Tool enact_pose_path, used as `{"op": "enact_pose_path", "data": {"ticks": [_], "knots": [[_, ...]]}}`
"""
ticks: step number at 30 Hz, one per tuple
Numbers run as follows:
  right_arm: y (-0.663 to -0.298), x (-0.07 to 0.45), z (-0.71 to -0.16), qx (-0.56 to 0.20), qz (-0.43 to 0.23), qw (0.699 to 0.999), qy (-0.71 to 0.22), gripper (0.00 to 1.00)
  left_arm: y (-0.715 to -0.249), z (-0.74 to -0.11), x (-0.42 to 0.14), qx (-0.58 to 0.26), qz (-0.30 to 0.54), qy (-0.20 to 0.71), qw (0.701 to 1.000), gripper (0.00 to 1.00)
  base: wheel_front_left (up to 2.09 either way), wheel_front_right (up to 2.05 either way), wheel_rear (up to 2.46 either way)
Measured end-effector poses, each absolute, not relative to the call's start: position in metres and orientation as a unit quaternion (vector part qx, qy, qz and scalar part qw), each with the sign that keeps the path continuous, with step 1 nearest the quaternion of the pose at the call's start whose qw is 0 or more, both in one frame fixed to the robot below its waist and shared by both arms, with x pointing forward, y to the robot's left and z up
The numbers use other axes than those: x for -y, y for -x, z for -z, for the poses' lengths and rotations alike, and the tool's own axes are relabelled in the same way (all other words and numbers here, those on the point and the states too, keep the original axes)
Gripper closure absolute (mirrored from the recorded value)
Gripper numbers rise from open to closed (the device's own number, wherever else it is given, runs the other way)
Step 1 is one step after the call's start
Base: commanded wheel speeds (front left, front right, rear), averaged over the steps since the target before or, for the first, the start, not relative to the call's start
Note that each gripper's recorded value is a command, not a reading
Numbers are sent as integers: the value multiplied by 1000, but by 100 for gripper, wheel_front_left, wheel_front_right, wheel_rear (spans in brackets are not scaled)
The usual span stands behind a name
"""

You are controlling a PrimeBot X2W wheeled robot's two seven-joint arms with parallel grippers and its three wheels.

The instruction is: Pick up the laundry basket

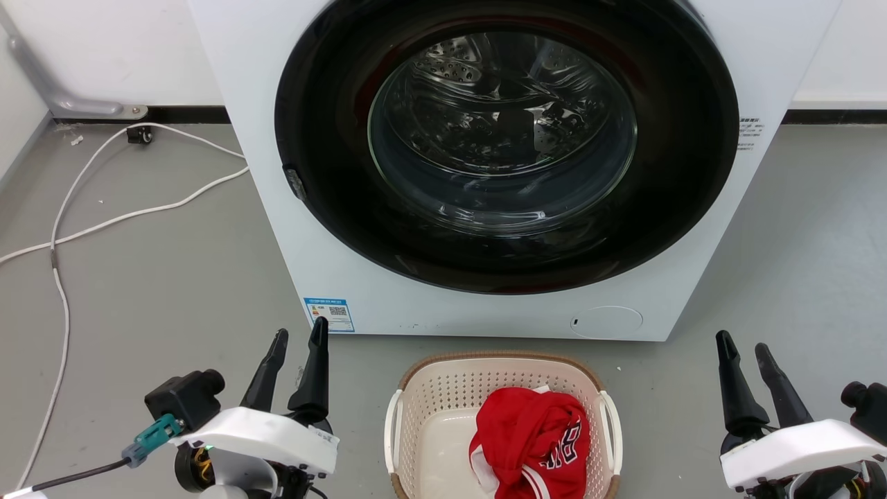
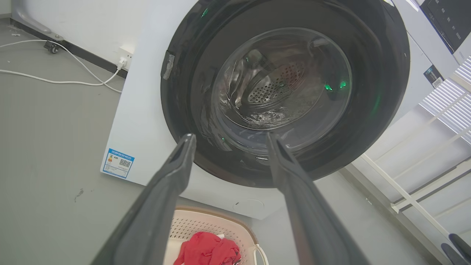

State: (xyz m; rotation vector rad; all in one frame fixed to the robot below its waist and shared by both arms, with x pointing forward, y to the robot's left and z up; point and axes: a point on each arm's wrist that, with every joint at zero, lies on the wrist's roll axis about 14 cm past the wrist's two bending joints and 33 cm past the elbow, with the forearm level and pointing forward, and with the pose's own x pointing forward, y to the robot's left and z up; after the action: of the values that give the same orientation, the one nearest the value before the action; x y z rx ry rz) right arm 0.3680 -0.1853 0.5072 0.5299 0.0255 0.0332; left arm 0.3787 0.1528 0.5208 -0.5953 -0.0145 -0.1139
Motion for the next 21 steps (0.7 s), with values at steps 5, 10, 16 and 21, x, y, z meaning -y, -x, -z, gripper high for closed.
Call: {"op": "enact_pose_path", "data": {"ticks": [5, 10, 16, 21], "knots": [[-366, 183, -508, -14, -21, 973, -230, 0, -378, -524, -149, 15, 64, 262, 963, 0, 0, 0, 0], [-364, 181, -507, -16, -25, 979, -200, 0, -377, -525, -147, 18, 68, 232, 970, 0, 0, 0, 0], [-363, 179, -510, -14, -31, 985, -167, 0, -377, -526, -144, 24, 74, 198, 977, 0, 0, 0, 0], [-361, 177, -509, -14, -35, 989, -141, 0, -376, -526, -142, 28, 76, 173, 982, 0, 0, 0, 0]]}}
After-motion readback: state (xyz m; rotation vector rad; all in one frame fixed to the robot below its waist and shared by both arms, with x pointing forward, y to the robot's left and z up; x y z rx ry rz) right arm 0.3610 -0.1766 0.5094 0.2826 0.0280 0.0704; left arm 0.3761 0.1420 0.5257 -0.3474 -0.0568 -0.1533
